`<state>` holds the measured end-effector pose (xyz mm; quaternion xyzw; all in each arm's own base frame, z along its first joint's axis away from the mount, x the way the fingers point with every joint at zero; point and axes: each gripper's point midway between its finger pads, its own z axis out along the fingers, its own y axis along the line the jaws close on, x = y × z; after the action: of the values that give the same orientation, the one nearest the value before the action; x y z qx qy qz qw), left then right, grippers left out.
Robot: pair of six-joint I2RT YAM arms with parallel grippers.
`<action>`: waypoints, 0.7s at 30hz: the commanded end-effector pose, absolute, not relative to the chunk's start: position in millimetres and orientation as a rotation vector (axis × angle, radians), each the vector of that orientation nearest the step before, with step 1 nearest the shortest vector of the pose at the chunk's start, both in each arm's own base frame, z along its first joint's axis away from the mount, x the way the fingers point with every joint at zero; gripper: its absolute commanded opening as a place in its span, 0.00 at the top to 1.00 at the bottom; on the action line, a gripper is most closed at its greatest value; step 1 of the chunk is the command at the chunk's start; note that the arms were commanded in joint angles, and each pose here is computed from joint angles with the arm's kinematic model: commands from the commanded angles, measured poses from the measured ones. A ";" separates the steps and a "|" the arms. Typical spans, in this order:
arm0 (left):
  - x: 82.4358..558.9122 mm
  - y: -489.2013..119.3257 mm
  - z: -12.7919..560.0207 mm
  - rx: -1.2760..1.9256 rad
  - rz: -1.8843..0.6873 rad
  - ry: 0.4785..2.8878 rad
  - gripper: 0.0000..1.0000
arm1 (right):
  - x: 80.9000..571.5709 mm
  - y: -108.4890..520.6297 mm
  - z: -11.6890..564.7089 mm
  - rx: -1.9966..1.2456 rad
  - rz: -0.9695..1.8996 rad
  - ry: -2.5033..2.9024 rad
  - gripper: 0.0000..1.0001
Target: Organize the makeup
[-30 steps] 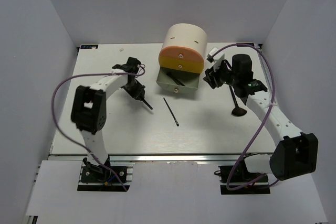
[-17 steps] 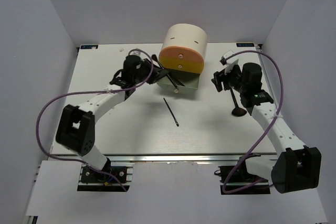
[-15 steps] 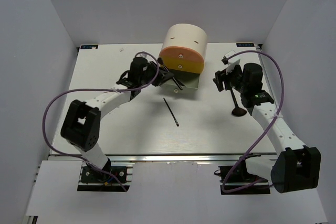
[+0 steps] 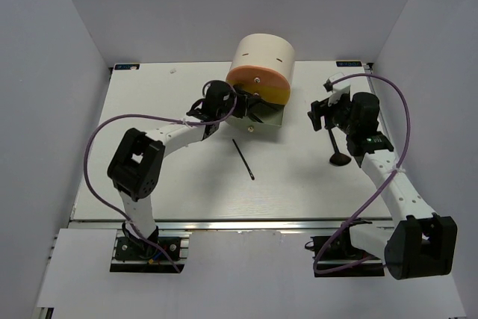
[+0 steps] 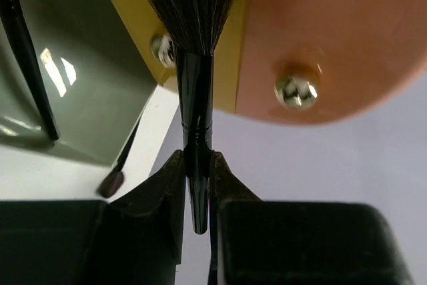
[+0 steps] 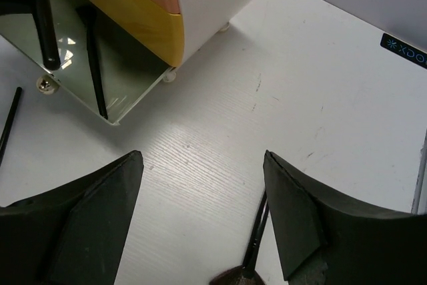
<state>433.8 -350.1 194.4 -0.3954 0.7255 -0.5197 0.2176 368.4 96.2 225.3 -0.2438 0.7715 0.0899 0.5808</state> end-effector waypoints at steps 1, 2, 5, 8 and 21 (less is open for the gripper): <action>445.5 -354.1 183.5 -1.261 -1.461 1.986 0.89 | 369.5 86.6 230.0 -0.535 0.176 1.788 0.22; 445.6 -355.6 180.1 -1.270 -1.475 1.985 0.86 | 369.0 85.9 228.3 -0.536 0.175 1.794 0.21; 445.7 -358.0 177.1 -1.282 -1.502 1.981 0.72 | 368.5 79.9 224.6 -0.527 0.164 1.808 0.19; 446.8 -356.8 183.4 -1.252 -1.477 1.986 0.58 | 367.6 76.0 220.2 -0.526 0.159 1.821 0.16; 430.0 -358.7 226.0 -1.009 -1.515 2.001 0.46 | 363.1 46.6 138.6 -0.531 0.067 2.113 0.13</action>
<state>438.2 -357.7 150.2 -0.4256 0.7357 -0.4976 0.1732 366.1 60.4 165.4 -0.2236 0.8303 0.0471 0.5082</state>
